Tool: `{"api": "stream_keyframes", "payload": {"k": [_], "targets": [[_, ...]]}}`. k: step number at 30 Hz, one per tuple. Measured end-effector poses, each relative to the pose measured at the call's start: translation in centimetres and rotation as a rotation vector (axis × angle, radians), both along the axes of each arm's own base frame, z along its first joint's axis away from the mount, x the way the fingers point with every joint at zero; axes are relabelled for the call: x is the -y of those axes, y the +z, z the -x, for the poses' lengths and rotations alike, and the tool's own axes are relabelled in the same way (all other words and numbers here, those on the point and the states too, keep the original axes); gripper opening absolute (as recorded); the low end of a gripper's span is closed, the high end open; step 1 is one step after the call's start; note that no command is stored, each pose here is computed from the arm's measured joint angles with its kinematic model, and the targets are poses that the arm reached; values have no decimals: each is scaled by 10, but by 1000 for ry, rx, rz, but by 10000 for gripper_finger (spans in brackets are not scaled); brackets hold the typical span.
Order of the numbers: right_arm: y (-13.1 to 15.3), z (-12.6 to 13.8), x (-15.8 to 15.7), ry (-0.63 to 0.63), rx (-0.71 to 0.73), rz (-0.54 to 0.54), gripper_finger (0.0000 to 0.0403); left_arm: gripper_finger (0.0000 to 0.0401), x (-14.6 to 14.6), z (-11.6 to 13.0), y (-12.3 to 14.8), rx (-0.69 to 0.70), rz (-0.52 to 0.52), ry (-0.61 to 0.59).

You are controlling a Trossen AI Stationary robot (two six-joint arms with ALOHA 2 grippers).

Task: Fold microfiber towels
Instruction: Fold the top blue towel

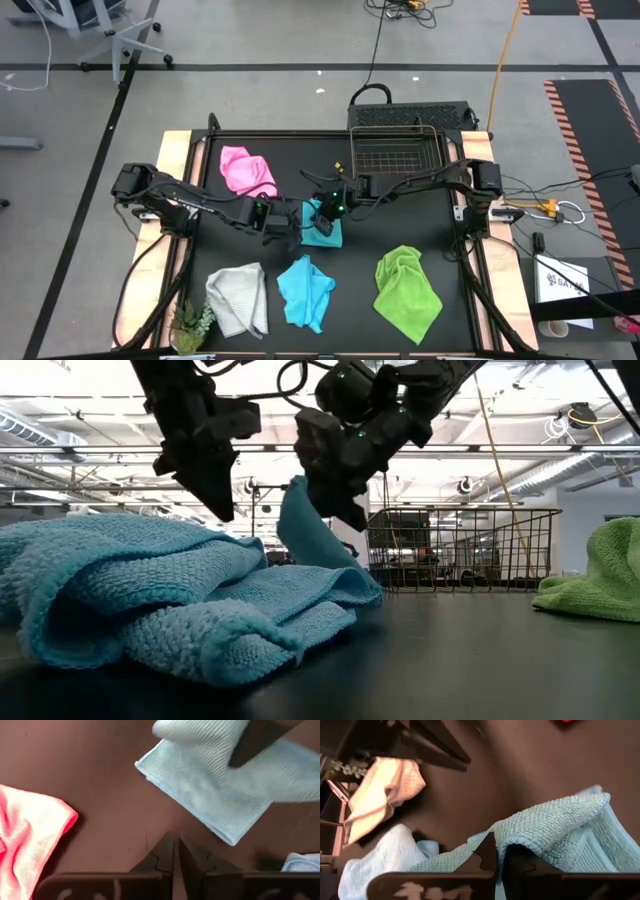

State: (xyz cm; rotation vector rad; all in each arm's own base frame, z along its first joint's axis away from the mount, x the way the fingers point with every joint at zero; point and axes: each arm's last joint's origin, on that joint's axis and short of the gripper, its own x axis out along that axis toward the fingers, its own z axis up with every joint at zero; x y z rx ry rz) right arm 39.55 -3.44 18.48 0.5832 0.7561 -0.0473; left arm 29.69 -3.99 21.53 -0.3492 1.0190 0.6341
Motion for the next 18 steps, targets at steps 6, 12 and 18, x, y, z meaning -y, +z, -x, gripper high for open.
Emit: {"api": "stream_keyframes", "payload": {"k": [6, 12, 18], "targets": [[-7, -6, -1, 22, 38, 24, 29, 30, 0, 1, 0, -4, 2, 7], [-3, -8, -2, 37, 84, 74, 91, 30, 0, 1, 0, 1, 11, 27], [2, -11, -1, 35, 139, 92, 144, 31, 0, 1, 0, 2, 14, 33]]}}
